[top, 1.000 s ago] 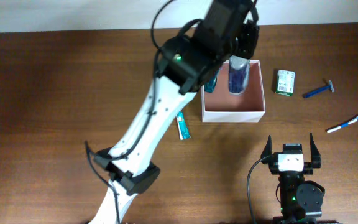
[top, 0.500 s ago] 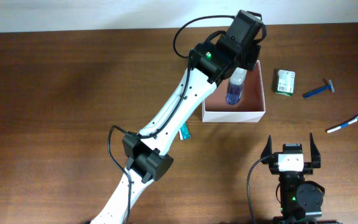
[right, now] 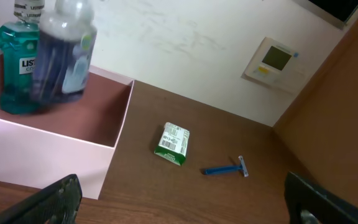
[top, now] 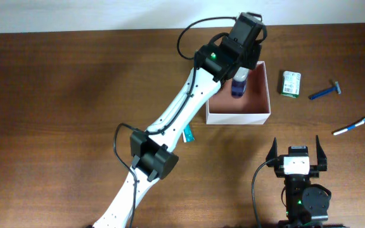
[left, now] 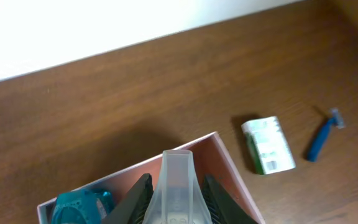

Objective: Pack container
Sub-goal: 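Carry the soap bottle into the pink box beside the mouthwash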

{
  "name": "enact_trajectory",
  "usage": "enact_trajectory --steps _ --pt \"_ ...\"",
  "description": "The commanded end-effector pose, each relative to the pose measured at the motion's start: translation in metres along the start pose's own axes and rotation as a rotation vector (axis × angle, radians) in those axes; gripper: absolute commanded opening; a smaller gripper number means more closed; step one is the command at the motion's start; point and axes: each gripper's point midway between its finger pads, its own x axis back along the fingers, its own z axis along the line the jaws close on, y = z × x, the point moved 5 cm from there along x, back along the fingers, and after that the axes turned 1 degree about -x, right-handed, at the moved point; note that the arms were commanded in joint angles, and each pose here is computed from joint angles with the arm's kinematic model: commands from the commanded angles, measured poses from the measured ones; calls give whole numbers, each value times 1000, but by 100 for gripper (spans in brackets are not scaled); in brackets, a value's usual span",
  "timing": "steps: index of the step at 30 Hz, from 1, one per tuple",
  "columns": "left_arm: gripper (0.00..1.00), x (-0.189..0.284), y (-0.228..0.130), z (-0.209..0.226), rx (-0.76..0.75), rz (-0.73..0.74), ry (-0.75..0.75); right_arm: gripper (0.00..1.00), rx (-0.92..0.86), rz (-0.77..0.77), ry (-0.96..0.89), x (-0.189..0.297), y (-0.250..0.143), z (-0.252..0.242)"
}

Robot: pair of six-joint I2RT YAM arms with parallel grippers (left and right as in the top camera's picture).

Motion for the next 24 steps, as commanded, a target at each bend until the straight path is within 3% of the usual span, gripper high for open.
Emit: enact_trajectory --steps 1,24 --pt "27 -5 9 12 10 -44 17 99 1 7 -5 0 -2 1" --pt "37 -20 7 24 23 -50 31 99 1 7 -5 0 -2 1"
